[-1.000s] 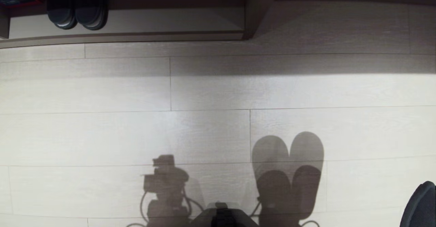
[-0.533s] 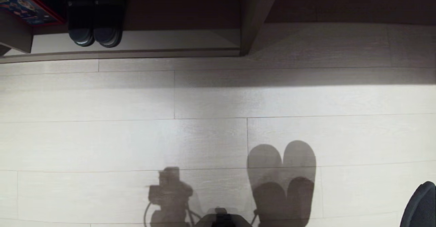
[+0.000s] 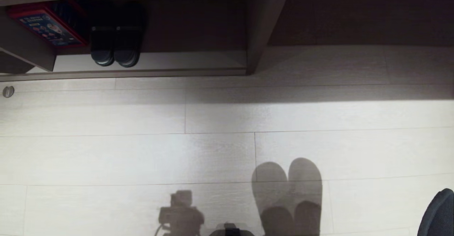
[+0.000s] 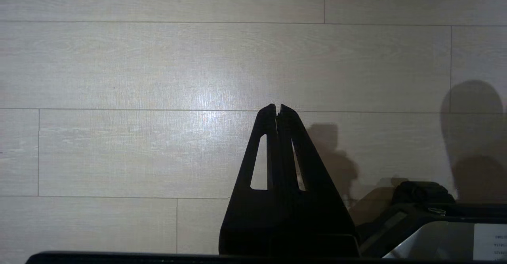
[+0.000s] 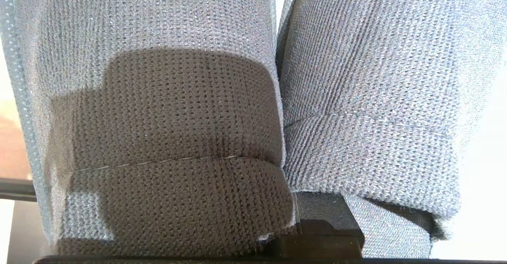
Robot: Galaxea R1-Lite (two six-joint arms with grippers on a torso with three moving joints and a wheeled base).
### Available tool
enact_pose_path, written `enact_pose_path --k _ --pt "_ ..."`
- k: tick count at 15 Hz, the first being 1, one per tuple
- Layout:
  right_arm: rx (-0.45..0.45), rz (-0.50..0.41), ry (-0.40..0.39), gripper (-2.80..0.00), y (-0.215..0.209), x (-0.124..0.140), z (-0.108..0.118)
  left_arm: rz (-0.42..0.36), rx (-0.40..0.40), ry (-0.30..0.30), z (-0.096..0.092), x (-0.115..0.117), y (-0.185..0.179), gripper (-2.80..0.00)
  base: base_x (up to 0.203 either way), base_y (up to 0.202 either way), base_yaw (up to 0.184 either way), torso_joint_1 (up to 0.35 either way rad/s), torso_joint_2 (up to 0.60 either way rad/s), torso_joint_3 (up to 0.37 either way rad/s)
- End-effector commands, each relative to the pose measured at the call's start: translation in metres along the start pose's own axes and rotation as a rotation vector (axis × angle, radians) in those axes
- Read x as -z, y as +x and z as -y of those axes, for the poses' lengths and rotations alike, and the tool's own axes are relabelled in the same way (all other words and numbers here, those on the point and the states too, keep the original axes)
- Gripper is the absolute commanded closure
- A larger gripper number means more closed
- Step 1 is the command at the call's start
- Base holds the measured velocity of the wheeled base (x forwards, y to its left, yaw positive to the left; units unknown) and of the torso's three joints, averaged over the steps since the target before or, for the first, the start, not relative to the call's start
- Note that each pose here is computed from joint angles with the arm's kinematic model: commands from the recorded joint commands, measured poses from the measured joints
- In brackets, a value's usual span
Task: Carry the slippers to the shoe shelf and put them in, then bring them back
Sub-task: Place the slippers into the shoe cabinet
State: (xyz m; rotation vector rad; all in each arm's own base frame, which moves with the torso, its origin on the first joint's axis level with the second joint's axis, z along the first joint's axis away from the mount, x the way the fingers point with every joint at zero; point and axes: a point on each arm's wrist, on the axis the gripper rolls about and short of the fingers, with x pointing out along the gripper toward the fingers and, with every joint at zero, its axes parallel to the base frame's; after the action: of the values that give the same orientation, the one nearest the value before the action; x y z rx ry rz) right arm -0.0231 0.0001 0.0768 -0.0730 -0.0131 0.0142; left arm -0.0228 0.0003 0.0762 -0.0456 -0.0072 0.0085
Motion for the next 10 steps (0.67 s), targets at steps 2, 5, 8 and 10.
enact_pose_path --k 2,5,8,10 --pt "-0.001 -0.002 -0.001 0.00 0.0002 -0.0001 0.0000 0.001 -0.001 0.000 0.0000 -0.0001 0.0000 0.00 0.000 0.000 0.000 0.005 0.00 0.197" --pt "-0.001 -0.002 -0.001 0.00 0.0002 -0.0001 0.0000 -0.001 -0.001 -0.002 0.0000 -0.0001 0.0001 0.00 0.000 0.000 0.000 0.004 0.00 0.207" --pt "-0.001 -0.002 -0.001 0.00 0.0002 -0.0001 0.0000 0.001 0.000 -0.005 0.0000 0.0000 0.0001 0.00 0.000 0.000 0.000 0.001 0.00 0.202" --pt "-0.001 -0.002 0.001 0.00 0.0002 -0.0001 0.0000 0.000 -0.001 -0.005 0.0000 -0.0001 0.0000 0.00 0.000 0.000 0.000 0.005 0.00 0.201"
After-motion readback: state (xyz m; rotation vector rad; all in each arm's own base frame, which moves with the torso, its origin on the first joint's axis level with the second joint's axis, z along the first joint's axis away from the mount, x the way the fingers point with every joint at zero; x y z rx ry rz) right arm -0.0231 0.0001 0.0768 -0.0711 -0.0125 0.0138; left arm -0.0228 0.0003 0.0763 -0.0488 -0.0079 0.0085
